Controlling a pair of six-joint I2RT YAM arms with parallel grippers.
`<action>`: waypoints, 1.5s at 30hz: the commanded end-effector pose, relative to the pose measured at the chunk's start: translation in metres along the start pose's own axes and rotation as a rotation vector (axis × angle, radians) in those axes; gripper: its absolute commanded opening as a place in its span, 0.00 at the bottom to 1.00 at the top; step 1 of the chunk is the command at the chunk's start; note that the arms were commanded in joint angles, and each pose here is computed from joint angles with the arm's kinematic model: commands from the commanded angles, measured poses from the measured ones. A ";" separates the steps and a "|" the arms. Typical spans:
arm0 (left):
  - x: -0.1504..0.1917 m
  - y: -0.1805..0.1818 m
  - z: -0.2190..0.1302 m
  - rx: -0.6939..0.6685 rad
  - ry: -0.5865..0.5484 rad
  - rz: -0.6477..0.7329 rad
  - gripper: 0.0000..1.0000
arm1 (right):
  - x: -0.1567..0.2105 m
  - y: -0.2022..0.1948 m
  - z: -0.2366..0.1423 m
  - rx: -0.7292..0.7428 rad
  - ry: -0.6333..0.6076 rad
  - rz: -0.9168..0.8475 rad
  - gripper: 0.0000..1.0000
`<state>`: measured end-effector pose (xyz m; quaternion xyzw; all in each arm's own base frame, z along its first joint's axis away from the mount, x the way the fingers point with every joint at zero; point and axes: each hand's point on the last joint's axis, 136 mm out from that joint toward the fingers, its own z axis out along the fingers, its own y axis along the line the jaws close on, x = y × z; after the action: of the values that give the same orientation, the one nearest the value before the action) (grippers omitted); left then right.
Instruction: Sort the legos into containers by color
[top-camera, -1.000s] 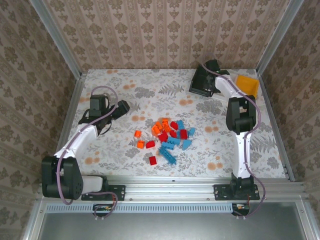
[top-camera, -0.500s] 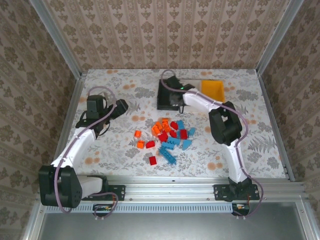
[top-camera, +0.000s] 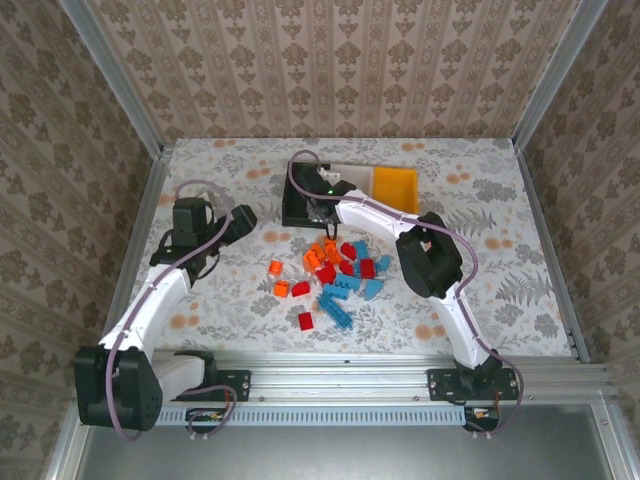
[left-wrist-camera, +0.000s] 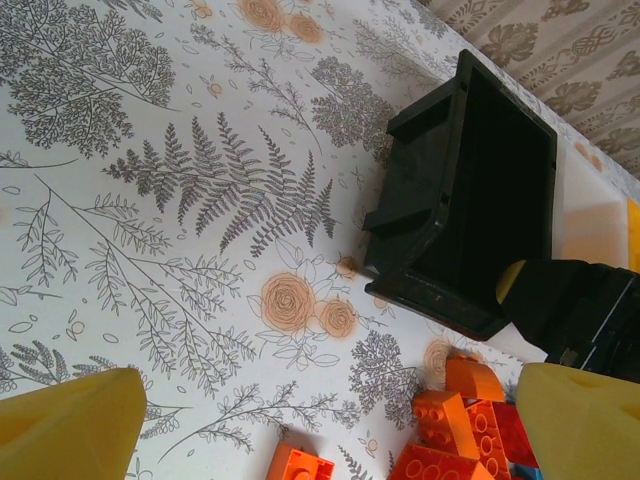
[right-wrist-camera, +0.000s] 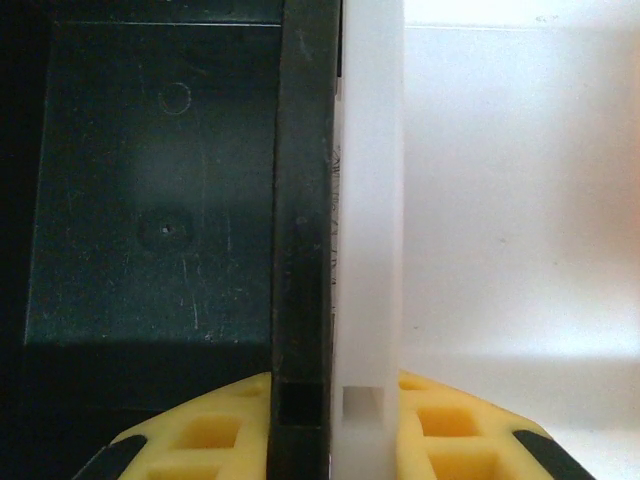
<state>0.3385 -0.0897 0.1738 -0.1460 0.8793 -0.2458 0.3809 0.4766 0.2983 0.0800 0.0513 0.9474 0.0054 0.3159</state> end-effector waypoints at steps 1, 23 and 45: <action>0.004 0.001 -0.003 -0.002 -0.005 0.005 0.97 | -0.005 0.003 -0.007 -0.001 -0.040 -0.072 0.22; 0.052 -0.024 0.020 0.191 0.176 -0.043 1.00 | 0.091 0.038 -0.129 -0.487 0.031 -0.594 0.76; 0.064 -0.001 0.013 0.164 0.178 -0.112 1.00 | 0.120 0.055 -0.074 -0.427 0.098 -0.669 0.70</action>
<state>0.3055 -0.1235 0.1236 -0.1376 0.8827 -0.3404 0.2932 0.3301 0.3623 0.0679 -0.3220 0.9078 0.1131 0.2437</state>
